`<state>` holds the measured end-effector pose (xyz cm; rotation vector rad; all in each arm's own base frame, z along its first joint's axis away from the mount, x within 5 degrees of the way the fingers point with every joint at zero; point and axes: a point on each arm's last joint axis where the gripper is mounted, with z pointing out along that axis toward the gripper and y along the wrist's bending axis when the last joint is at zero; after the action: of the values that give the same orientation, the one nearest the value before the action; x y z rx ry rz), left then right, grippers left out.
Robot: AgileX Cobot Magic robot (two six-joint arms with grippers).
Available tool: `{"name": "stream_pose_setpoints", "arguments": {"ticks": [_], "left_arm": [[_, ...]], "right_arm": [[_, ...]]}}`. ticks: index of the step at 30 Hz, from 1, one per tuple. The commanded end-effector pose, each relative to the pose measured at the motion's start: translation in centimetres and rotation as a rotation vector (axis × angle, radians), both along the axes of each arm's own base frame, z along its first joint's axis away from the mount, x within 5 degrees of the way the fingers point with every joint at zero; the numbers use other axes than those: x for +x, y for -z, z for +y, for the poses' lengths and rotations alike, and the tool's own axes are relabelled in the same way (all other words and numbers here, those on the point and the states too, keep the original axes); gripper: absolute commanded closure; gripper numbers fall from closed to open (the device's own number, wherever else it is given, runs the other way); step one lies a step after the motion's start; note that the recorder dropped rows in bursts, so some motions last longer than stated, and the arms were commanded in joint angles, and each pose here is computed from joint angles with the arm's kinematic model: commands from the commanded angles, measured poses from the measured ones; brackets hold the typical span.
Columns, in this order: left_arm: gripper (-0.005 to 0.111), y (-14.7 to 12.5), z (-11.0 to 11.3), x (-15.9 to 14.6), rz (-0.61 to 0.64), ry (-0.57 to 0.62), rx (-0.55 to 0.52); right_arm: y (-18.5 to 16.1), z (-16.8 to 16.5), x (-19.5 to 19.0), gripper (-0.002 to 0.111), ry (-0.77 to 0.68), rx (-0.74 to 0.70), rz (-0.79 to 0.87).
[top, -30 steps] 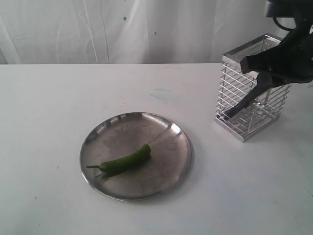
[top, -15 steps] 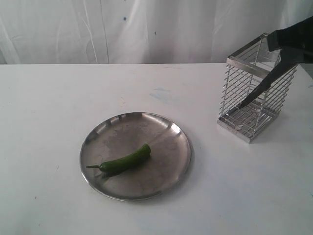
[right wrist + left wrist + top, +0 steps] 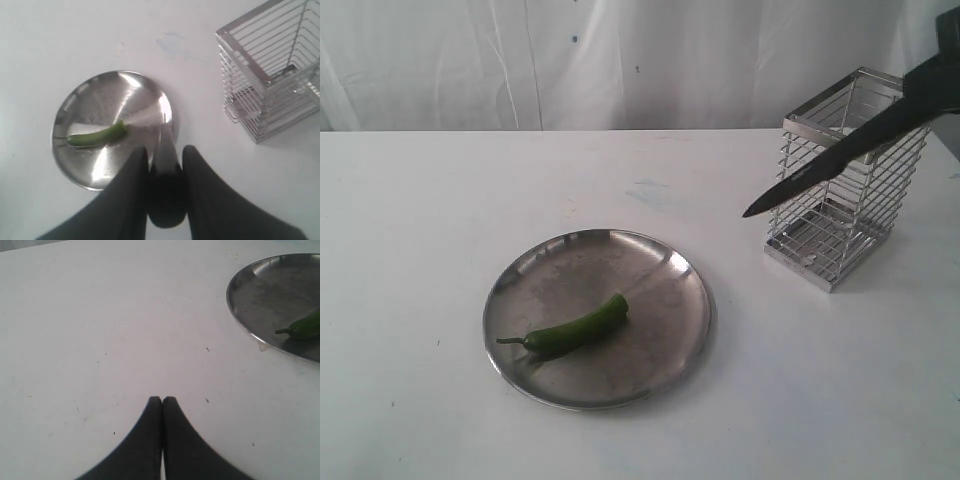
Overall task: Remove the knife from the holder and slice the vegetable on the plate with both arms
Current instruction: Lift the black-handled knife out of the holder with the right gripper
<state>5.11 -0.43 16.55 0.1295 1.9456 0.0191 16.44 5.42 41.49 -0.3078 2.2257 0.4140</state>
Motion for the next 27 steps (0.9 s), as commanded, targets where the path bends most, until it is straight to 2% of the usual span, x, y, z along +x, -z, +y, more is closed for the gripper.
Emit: {"name": "stream_pose_setpoints", "arguments": {"ticks": [1, 6, 11, 16, 21, 24, 27], "left_arm": [[0.107, 0.0, 0.0, 0.0, -0.005, -0.001, -0.011], [0.107, 0.0, 0.0, 0.0, -0.005, -0.001, -0.011], [0.107, 0.0, 0.0, 0.0, -0.005, -0.001, -0.011], [0.107, 0.0, 0.0, 0.0, -0.005, -0.001, -0.011], [0.107, 0.0, 0.0, 0.0, -0.005, -0.001, -0.011], [0.107, 0.0, 0.0, 0.0, -0.005, -0.001, -0.011], [0.107, 0.0, 0.0, 0.0, -0.005, -0.001, -0.011]], "right_arm": [[-1.0, 0.0, -1.8, 0.108, -0.036, 0.027, -0.059], [-0.9, 0.1, -3.2, 0.108, -0.048, 0.085, -0.08], [1.9, 0.8, -4.3, 0.108, -0.104, 0.185, -0.112], [5.5, 0.4, -4.8, 0.108, -0.058, 0.203, -0.1], [9.2, 0.7, -4.9, 0.108, -0.034, 0.297, -0.049], [10.2, 0.5, -4.2, 0.108, 0.065, 0.416, -0.092], [10.7, 0.1, -3.7, 0.108, 0.142, 0.476, -0.129]]}}
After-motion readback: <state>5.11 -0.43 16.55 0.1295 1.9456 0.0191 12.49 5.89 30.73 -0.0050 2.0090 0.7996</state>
